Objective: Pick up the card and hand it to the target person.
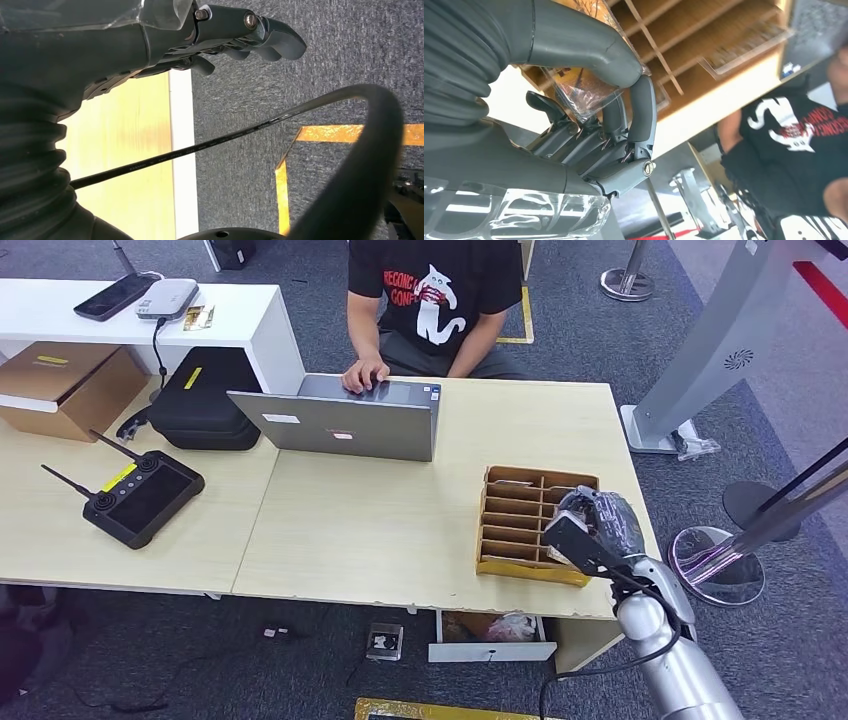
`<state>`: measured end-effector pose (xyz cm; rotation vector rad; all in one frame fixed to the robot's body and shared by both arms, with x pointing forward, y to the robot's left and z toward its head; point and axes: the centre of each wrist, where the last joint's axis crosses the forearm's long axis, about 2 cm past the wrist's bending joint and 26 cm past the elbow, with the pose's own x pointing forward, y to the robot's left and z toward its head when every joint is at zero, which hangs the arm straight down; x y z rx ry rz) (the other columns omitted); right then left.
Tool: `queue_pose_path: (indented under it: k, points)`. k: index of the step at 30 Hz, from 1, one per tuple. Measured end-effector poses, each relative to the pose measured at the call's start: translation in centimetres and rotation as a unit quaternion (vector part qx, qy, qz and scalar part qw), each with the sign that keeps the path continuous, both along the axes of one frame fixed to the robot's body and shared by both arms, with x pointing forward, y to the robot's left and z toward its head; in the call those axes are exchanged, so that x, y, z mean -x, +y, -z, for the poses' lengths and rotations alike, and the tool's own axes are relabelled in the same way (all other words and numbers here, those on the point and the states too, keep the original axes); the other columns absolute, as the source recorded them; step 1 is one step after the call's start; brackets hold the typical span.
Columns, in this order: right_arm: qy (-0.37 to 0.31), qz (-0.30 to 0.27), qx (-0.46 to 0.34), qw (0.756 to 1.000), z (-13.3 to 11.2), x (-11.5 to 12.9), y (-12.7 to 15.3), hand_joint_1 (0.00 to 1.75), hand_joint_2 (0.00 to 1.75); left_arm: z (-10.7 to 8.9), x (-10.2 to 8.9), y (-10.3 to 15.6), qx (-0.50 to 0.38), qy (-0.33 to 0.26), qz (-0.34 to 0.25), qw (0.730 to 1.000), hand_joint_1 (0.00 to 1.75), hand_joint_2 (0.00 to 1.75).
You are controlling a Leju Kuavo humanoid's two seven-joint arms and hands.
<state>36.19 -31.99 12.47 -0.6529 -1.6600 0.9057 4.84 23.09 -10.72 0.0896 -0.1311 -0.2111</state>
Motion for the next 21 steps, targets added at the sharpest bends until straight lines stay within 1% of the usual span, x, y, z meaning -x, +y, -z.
queue_pose_path:
  k: [5, 12, 21]
  points:
    - [-0.026, -0.002, -0.007, 1.0, -1.7, -1.0, 0.2, 1.75, 1.75, 0.0, 0.0, 0.0, 0.0, -0.001, -0.001, 1.0, 0.0, 1.75]
    - [-0.065, -0.011, -0.015, 0.998, -4.8, -3.0, 0.9, 1.75, 1.75, 0.0, -0.1, 0.0, 0.001, -0.002, 0.0, 1.0, 0.0, 1.75]
    - [-0.098, -0.029, -0.03, 0.994, -10.0, -7.3, 2.8, 1.75, 1.75, -0.1, -0.4, -0.1, 0.003, -0.009, 0.005, 1.0, 0.0, 1.75]
